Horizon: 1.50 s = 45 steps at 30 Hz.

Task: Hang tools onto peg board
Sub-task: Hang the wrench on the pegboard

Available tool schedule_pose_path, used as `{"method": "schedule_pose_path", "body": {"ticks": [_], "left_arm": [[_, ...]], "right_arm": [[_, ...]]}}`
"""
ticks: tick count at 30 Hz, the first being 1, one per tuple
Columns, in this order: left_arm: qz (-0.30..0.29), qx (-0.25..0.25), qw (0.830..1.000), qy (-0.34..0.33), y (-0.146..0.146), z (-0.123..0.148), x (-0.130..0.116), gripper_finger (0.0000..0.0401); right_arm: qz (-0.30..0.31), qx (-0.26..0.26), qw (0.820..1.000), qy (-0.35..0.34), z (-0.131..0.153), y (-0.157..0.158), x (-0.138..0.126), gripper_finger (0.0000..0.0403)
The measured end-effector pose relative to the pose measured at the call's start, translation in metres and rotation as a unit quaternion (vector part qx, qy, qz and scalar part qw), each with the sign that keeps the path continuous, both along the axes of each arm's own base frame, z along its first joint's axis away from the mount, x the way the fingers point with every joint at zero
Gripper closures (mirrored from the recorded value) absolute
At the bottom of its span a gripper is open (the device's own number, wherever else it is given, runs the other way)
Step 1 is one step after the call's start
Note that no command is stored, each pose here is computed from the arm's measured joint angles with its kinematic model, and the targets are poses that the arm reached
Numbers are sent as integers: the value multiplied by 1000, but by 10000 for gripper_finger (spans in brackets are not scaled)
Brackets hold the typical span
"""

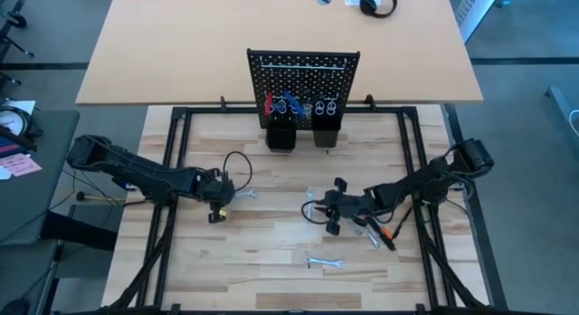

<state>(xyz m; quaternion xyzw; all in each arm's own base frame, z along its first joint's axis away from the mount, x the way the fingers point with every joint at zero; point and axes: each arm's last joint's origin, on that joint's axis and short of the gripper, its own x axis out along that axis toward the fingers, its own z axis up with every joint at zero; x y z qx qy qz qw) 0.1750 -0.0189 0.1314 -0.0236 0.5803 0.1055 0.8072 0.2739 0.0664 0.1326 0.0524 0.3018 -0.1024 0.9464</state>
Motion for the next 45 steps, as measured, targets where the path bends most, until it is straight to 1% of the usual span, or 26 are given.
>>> {"method": "schedule_pose_path", "body": {"ticks": [4,8,13,16,18,20,22,23,26,28,31,35,37,39,41,43,45], "left_arm": [[1,3,1000,-6,0,3,3,350],[-1,7,999,-32,-2,11,8,352],[-11,0,996,-91,-7,18,14,367],[-17,-1,991,-135,-10,24,20,393],[-17,-1,990,-138,-10,24,20,400],[-14,-2,990,-143,-11,25,21,397],[1,-5,989,-146,-11,25,21,397],[18,-8,989,-148,-11,25,21,398],[90,-21,983,-161,-7,26,21,394],[132,-44,977,-165,-5,25,21,380],[178,-70,968,-162,0,25,21,342],[250,-68,958,-123,12,20,13,275],[276,-64,953,-105,18,18,10,242],[295,-64,948,-100,22,18,8,211],[300,-75,945,-103,24,18,9,188],[295,-90,944,-113,24,19,12,173],[292,-97,943,-124,24,20,14,167]], "right_arm": [[5,-1,1000,0,0,2,0,316],[8,0,1000,-7,1,3,0,316],[46,7,998,-45,8,7,5,316],[58,10,995,-79,14,8,9,316],[59,13,994,-92,17,8,10,316],[59,13,994,-96,17,9,10,316],[61,14,993,-96,17,9,10,316],[61,14,993,-96,17,9,10,316],[60,14,993,-96,17,9,10,316],[60,14,993,-96,17,9,10,316],[60,14,993,-97,17,9,10,316],[60,15,993,-96,17,9,10,316],[61,15,993,-96,17,9,10,316],[61,15,993,-96,17,9,10,316],[61,14,993,-96,17,9,10,316],[61,14,993,-96,17,9,10,316],[61,14,993,-95,17,9,10,316]]}}
